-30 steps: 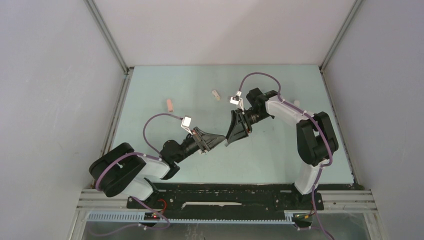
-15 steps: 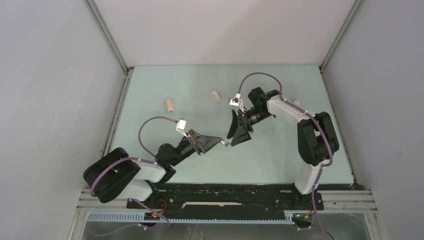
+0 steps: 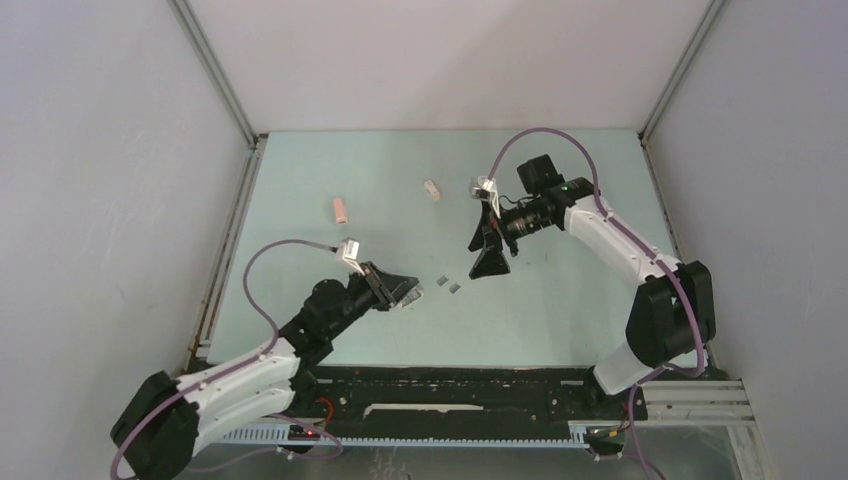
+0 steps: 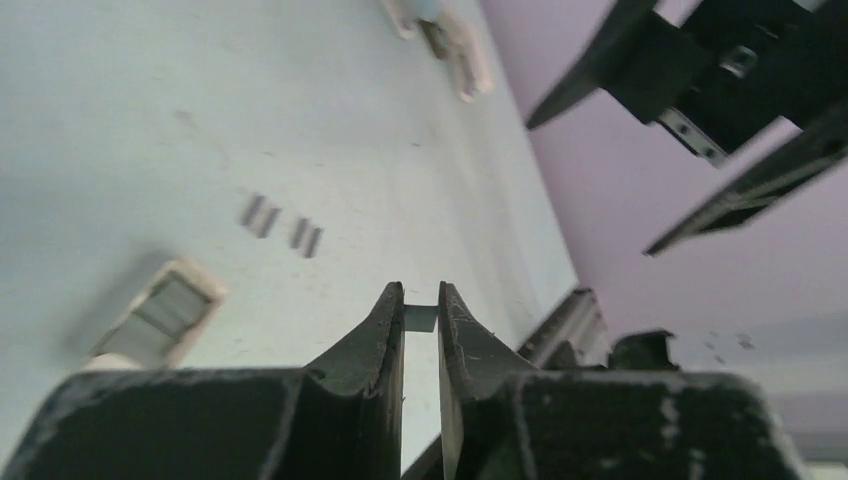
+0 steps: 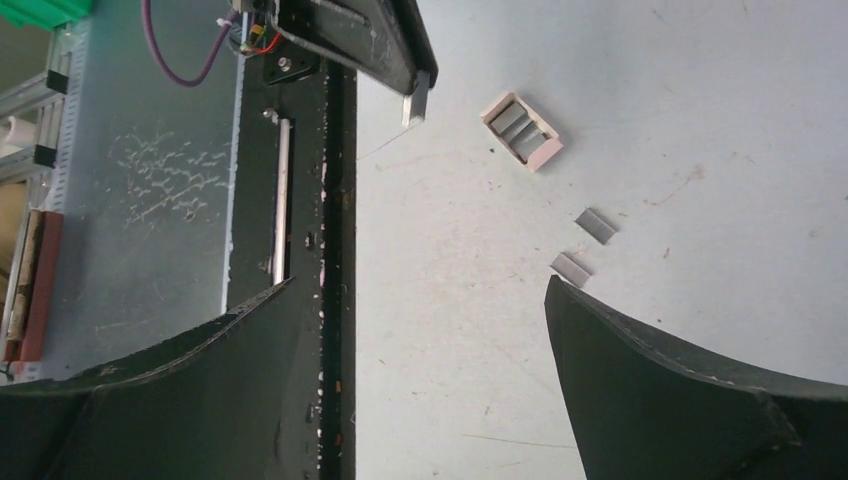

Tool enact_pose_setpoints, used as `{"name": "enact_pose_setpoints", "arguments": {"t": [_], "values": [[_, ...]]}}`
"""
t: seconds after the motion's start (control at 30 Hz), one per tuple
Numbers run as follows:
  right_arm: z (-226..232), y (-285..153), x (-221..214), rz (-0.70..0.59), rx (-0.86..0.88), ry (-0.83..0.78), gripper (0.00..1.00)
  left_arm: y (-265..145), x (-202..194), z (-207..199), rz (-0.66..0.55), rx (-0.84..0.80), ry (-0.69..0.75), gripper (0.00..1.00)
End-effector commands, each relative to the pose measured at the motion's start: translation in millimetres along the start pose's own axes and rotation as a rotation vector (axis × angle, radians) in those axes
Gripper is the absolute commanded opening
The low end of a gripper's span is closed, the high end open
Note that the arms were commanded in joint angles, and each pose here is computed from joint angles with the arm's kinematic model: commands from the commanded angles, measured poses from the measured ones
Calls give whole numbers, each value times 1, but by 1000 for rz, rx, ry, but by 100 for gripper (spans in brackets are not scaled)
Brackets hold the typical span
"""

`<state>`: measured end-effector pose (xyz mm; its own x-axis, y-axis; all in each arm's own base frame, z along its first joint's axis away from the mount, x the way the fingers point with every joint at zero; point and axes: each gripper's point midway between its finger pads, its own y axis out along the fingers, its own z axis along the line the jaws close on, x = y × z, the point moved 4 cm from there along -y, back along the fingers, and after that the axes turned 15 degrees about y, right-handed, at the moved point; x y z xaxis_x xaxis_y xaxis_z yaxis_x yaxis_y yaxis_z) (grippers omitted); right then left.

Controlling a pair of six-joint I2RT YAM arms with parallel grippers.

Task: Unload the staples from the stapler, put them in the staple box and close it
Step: Place the staple in the staple box.

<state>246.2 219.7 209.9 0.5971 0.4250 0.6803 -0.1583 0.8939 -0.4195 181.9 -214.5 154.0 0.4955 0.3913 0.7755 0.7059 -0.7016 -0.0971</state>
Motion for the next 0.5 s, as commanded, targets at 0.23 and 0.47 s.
{"name": "enact_pose_setpoints", "arguments": {"t": [0.23, 0.47], "values": [[5, 2, 6, -6, -56, -48, 100, -5, 8, 45, 189, 489, 65, 11], [8, -7, 6, -30, -36, -46, 100, 12, 11, 47, 228, 629, -4, 11]]}}
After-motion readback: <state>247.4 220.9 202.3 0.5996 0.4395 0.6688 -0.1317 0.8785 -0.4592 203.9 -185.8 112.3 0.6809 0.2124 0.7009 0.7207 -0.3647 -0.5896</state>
